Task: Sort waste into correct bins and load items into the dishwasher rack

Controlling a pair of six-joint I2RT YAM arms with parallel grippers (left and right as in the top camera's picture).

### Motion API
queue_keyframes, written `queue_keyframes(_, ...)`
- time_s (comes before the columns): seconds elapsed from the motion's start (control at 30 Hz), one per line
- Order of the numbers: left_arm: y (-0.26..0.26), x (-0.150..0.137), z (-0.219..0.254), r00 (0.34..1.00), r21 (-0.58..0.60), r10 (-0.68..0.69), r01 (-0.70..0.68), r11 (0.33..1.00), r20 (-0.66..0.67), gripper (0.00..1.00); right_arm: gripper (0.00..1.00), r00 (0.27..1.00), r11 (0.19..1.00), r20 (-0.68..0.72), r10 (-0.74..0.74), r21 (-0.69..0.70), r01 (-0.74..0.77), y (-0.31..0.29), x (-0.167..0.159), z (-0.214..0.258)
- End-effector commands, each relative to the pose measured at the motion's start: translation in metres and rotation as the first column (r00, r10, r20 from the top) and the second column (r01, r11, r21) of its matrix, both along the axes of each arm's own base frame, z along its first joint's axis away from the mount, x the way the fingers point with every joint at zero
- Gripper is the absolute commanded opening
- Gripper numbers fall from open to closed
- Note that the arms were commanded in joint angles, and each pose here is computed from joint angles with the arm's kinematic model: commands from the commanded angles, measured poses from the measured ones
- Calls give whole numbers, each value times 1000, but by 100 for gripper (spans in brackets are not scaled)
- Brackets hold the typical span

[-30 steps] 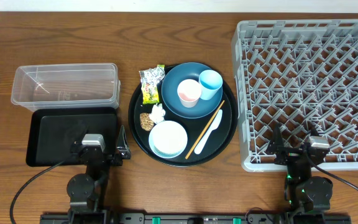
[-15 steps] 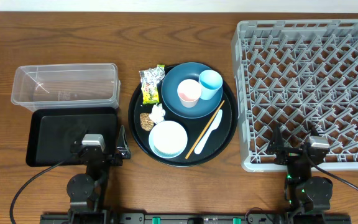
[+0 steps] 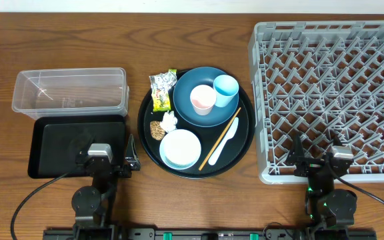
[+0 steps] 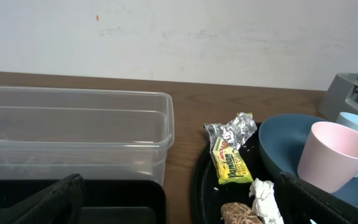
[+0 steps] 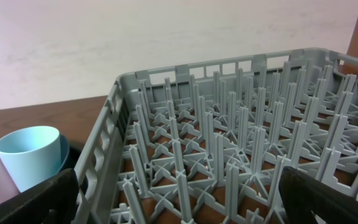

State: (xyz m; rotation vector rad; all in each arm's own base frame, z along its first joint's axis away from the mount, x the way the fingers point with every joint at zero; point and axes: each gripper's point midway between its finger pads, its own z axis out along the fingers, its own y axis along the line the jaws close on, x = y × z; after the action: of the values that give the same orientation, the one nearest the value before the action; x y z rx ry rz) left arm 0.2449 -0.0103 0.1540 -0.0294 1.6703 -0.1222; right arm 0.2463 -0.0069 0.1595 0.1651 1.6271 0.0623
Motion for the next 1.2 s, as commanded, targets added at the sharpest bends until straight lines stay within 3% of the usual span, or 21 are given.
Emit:
queue_keyframes(0.0,-2,-1,-15,999,10,-15,15,1000,-49,98,99,1000,1000,-7,-1,-12,1,0,0,-2)
queue_keyframes(0.23,-2,0,-11,999,10,-15,16,1000,-29,98,99,1000,1000,-7,-1,-12,1,0,0,-2)
queue_keyframes(0.5,-20,-7,46,988,-54,-116,122,991,106,98,99,1000,1000,-7,-2,-12,1,0,0,-2)
queue_keyframes(0.87,-21,-27,120,993,-68,-115,116,991,16,98,99,1000,1000,-7,-2,-12,1,0,0,-2)
queue_keyframes(1.17,-23,-9,183,971,-100,-131,112,989,-200,98,99,1000,1000,-7,-1,-12,1,0,0,-2)
